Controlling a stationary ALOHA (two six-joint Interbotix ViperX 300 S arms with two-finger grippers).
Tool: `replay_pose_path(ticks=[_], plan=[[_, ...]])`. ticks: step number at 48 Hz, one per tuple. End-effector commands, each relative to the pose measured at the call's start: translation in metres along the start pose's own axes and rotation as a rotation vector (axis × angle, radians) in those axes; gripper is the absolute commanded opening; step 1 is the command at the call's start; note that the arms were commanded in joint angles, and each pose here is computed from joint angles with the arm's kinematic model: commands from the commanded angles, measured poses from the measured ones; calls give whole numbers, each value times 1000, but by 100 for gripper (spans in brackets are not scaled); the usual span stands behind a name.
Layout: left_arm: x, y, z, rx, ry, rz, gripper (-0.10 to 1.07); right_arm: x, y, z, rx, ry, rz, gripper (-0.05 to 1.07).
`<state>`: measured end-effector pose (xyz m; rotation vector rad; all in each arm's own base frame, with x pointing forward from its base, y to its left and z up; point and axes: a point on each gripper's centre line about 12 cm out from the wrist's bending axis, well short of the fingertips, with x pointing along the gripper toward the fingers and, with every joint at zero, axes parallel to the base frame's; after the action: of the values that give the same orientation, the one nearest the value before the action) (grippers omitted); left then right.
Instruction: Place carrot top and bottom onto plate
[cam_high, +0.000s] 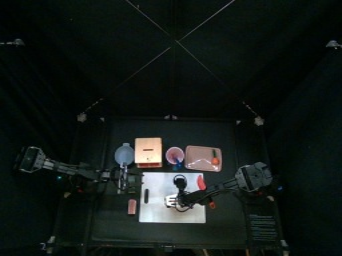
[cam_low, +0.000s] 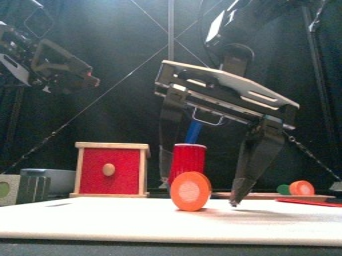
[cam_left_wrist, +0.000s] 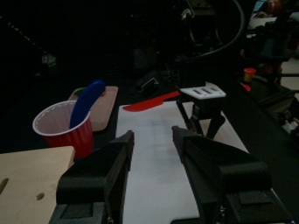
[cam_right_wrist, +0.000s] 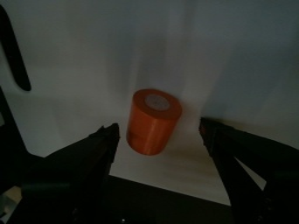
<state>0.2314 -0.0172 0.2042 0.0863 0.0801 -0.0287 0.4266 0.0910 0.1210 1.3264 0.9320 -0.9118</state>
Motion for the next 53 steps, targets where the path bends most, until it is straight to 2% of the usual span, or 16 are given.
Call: replay_pose_path(ticks=[1, 17, 35, 38, 46, 50, 53], plan=[[-1, -1, 7, 2, -30, -3, 80, -8, 14, 4, 17, 4, 40, 101], [-10, 0, 11, -1, -62, -5, 80, -3, 12, 8, 22, -15, -10, 99], [-10, -4, 12, 10, -68, -26, 80, -7, 14, 8, 13, -24, -9, 70], [-10, -4, 12, 8, -66, -26, 80, -10, 17, 9, 7, -26, 1, 68], [-10, -4, 12, 12, -70, -26, 80, -34, 21, 17, -30, -60, 50, 68], [-9, -4, 14, 14, -76, -28, 80, -48, 14, 28, -78, -103, 48, 68], [-9, -5, 16, 15, -81, -29, 80, -58, 0, 41, -114, -134, 13, 68]])
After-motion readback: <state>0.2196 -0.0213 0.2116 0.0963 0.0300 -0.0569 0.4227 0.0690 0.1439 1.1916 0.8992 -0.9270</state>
